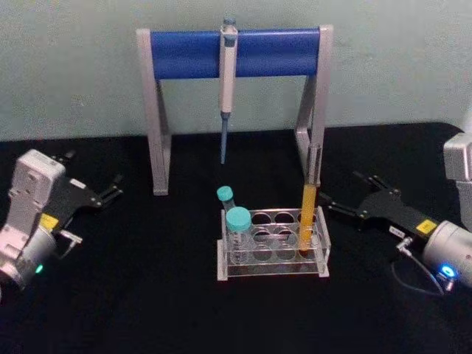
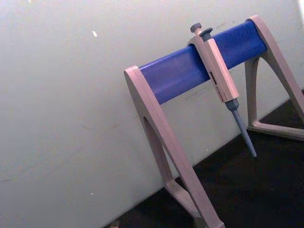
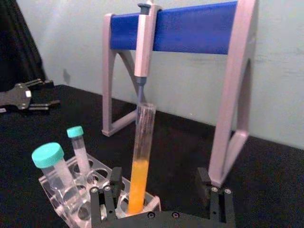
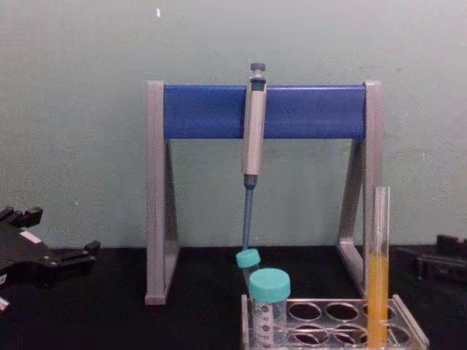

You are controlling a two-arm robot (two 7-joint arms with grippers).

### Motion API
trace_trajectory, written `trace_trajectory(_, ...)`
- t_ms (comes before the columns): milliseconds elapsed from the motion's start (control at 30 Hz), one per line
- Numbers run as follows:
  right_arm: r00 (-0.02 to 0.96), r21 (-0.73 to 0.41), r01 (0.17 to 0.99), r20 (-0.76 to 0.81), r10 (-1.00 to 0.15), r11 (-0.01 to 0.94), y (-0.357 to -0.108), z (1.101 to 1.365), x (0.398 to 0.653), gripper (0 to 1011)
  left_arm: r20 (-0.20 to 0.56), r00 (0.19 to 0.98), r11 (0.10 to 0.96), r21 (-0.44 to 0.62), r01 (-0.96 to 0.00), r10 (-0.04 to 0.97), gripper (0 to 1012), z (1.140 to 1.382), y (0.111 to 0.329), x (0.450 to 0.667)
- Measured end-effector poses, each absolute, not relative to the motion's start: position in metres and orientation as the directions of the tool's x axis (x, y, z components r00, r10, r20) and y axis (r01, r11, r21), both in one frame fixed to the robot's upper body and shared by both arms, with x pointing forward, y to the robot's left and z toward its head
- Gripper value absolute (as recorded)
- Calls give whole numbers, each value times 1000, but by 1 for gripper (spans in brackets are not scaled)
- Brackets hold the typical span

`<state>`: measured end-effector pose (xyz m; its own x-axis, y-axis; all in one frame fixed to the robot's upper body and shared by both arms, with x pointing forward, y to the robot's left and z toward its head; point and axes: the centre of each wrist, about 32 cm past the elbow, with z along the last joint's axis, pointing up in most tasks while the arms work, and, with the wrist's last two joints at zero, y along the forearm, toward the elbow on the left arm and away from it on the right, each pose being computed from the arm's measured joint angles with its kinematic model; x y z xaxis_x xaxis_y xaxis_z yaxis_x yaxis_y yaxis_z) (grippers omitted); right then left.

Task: Pick up the test tube from the test tube rack, shake it, then place it back into the test tube rack.

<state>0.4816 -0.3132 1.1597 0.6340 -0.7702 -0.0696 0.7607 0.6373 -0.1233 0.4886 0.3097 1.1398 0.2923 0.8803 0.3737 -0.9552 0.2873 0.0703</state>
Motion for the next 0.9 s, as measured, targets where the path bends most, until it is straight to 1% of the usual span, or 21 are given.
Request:
trace_trajectory(233,667,-130,729,-88,-740,672,-311,1162,503,1000,374,292,287,70,-955,880,1001,1140,310,489)
trace_trajectory(467,695,-165,696,-85,-713,698,-309,1162,525,1000,374,292,287,70,-955,880,1001,1140,310,489)
trace_trajectory(733,726,-186,659,-94,-681,729,-306,1160,536,1000,374,292,287,70,-955,880,1001,1140,310,489)
trace_trajectory(900,741,-189,642,-99,-664,743,-303,1159,539,1000,374,292,287,70,-955,880,1001,1140,310,489)
